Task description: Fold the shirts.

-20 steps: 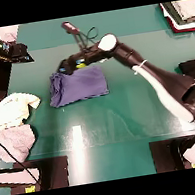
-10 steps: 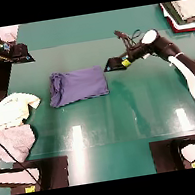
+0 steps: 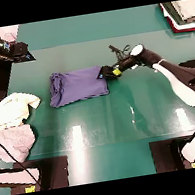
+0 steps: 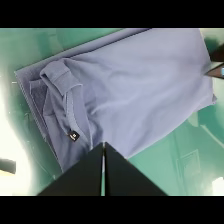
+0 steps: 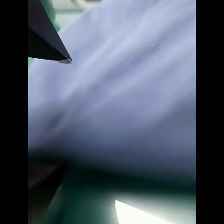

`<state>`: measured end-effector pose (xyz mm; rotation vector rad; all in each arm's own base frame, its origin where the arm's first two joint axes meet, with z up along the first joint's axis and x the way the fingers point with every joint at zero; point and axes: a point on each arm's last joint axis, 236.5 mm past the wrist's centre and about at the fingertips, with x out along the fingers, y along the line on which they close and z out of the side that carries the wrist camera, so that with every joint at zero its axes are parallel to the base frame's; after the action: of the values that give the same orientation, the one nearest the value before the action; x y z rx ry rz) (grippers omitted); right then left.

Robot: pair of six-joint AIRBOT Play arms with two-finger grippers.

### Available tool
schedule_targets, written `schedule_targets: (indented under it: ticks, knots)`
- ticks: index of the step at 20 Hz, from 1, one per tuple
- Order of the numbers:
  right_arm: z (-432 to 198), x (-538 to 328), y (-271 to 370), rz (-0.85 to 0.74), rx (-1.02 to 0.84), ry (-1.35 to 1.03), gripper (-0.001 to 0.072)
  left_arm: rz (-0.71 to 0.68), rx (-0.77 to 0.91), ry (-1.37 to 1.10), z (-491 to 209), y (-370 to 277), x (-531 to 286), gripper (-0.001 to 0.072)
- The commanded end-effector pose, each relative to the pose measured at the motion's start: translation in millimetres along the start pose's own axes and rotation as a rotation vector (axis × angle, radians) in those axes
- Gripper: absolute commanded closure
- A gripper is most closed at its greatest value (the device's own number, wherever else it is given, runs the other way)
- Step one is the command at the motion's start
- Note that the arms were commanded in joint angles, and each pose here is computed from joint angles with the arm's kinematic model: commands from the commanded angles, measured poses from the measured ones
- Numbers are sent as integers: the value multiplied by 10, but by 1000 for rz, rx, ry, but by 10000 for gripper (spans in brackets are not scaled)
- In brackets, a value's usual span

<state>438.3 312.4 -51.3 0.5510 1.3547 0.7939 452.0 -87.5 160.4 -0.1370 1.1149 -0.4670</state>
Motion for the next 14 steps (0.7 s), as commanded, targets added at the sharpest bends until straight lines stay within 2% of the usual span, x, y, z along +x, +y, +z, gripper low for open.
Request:
schedule_targets:
  ticks: [1,3,4,5,6,10,14]
  knots:
    - [11,431,318,97,18,41,76,-3,0,9,-20,-4,4,682]
    - [-10,606,442,104,-12,55,193,-3,0,10,-23,-5,4,683]
    - [-3,656,507,106,-31,53,365,-3,0,10,-22,-5,4,682]
    - [27,675,567,108,-62,41,601,-3,0,10,-23,-5,4,682]
    - [64,672,626,111,-103,24,698,-3,0,11,-24,-5,4,682]
    - [228,234,879,122,-208,0,699,-7,4,35,-82,-14,1,682]
    - [513,-1039,626,-94,-296,-114,699,-9,8,42,-98,-19,0,682]
